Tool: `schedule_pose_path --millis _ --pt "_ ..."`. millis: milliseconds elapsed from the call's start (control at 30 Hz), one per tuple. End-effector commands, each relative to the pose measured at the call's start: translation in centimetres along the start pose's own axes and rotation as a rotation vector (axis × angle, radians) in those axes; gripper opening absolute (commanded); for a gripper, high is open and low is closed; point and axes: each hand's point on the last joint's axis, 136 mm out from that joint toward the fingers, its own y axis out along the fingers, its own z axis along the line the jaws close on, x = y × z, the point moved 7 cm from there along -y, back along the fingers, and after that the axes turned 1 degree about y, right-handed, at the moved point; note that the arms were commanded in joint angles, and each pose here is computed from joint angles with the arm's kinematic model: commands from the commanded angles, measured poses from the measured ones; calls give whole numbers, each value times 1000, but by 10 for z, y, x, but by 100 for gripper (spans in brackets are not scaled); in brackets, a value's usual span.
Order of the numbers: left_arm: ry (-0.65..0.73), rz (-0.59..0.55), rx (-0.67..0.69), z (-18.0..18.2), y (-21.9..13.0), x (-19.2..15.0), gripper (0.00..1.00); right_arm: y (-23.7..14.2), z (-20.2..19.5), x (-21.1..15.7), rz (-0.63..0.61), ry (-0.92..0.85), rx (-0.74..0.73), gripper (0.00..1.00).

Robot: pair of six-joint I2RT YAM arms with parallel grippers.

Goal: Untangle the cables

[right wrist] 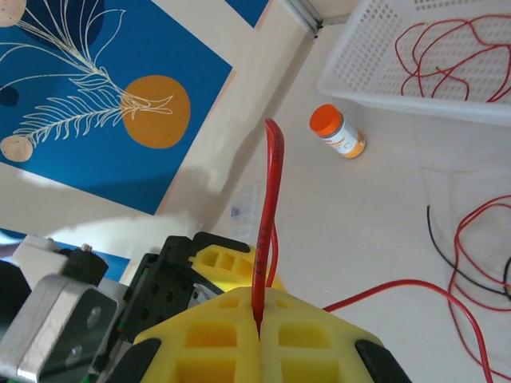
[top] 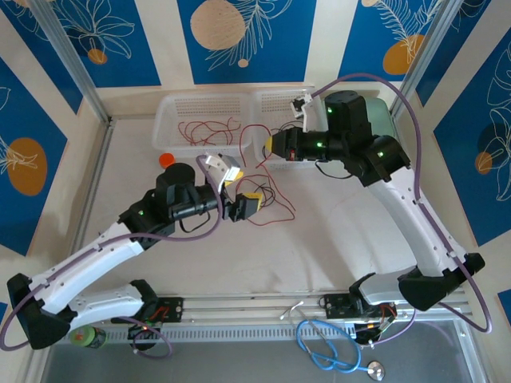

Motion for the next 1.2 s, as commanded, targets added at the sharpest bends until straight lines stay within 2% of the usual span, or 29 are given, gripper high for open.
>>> schedule_pose_path --millis 0,233,500,733,900,1000,1033,1167 --pt "138 -84 11 -5 3 22 90 9 -1 0 34 67 47 0" --pt "244 -139 139 3 16 33 87 24 -2 -4 78 142 124 0" --pt "304 -187 306 18 16 38 71 20 0 -9 82 147 132 0" --pt "322 -162 281 16 25 38 34 22 -2 -14 91 165 145 0" --pt "321 -155 276 16 29 38 0 26 -6 -15 88 174 138 0" --pt "320 -157 320 20 28 39 0 28 -9 -17 79 173 121 0" --pt "321 -151 341 22 28 39 0 28 -11 -17 71 172 112 5" --pt "333 -88 454 35 29 43 0 23 -20 -22 26 167 42 42"
